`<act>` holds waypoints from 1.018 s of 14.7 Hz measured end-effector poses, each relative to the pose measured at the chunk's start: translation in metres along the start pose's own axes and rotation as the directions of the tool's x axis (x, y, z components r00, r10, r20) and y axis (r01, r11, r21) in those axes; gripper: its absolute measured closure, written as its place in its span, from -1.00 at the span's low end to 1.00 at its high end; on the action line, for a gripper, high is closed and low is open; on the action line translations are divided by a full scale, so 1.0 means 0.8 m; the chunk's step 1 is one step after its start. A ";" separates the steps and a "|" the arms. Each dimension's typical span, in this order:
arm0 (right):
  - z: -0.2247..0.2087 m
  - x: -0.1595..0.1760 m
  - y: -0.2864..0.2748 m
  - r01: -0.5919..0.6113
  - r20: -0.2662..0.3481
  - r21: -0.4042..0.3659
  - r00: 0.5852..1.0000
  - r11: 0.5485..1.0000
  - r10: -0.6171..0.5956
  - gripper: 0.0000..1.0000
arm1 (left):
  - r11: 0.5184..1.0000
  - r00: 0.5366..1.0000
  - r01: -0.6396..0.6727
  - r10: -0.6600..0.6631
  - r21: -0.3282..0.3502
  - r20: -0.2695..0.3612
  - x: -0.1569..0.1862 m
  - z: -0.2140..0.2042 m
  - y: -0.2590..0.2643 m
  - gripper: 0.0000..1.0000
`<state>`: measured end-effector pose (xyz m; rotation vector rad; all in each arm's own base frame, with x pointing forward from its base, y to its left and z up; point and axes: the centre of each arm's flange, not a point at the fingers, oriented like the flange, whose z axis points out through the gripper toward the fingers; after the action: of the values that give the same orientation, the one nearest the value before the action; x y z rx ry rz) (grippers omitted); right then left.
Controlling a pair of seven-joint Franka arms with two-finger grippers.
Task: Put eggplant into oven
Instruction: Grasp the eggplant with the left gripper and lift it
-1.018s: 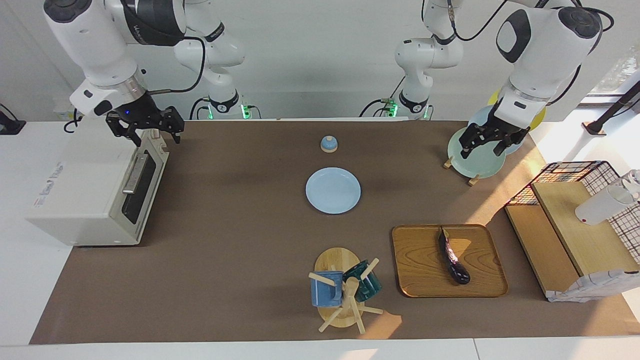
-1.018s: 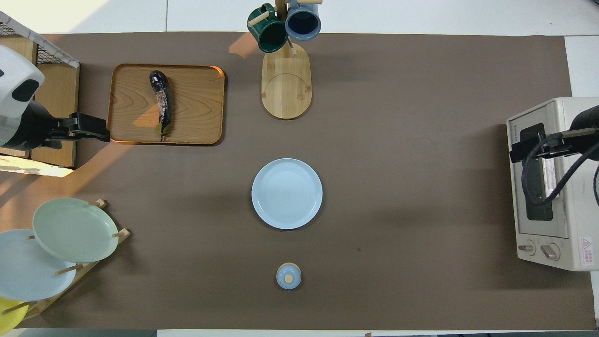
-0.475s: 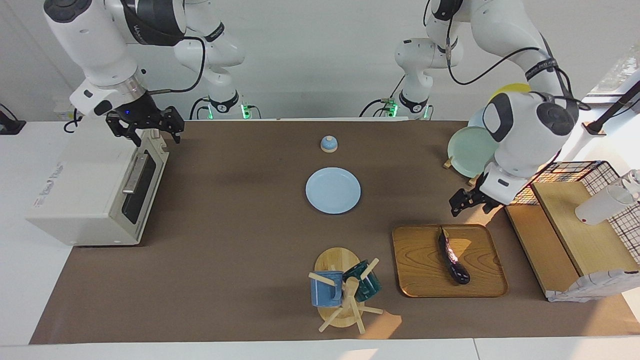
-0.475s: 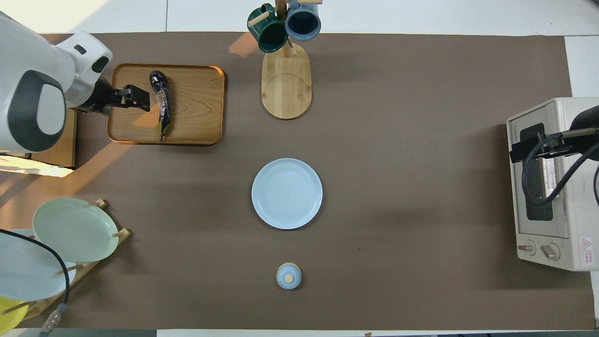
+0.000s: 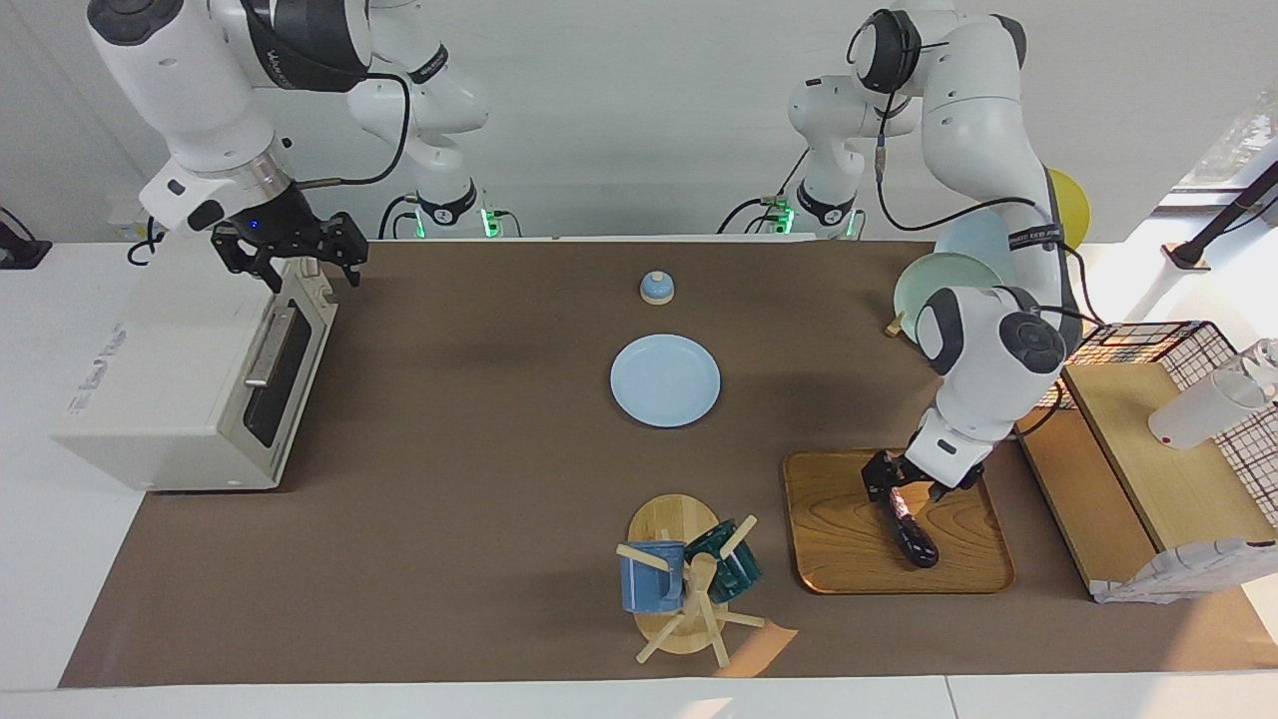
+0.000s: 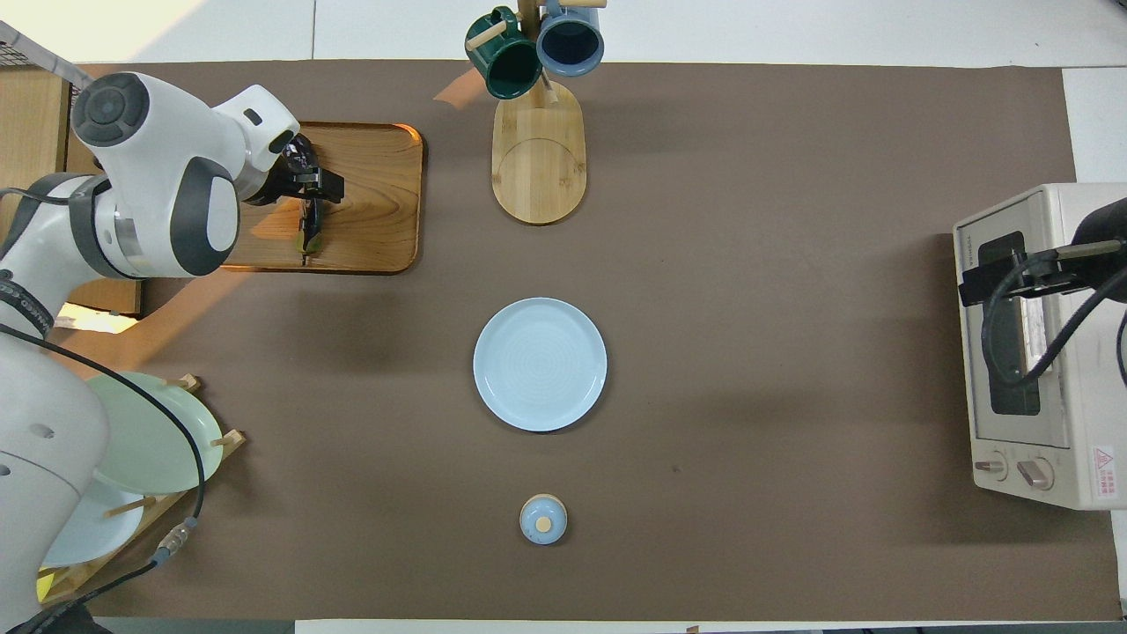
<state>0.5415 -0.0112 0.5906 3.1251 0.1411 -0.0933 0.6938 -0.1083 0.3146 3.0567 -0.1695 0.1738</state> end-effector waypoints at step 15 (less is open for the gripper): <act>0.037 0.005 0.017 -0.001 -0.051 -0.049 0.999 0.999 -0.001 0.25 | 0.998 0.997 -0.070 0.070 0.001 0.037 -0.002 -0.013 0.001 0.46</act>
<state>0.5447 -0.0247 0.5606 3.0793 0.1417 -0.0095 0.6910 -0.1077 0.3250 3.0593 -0.2786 0.1219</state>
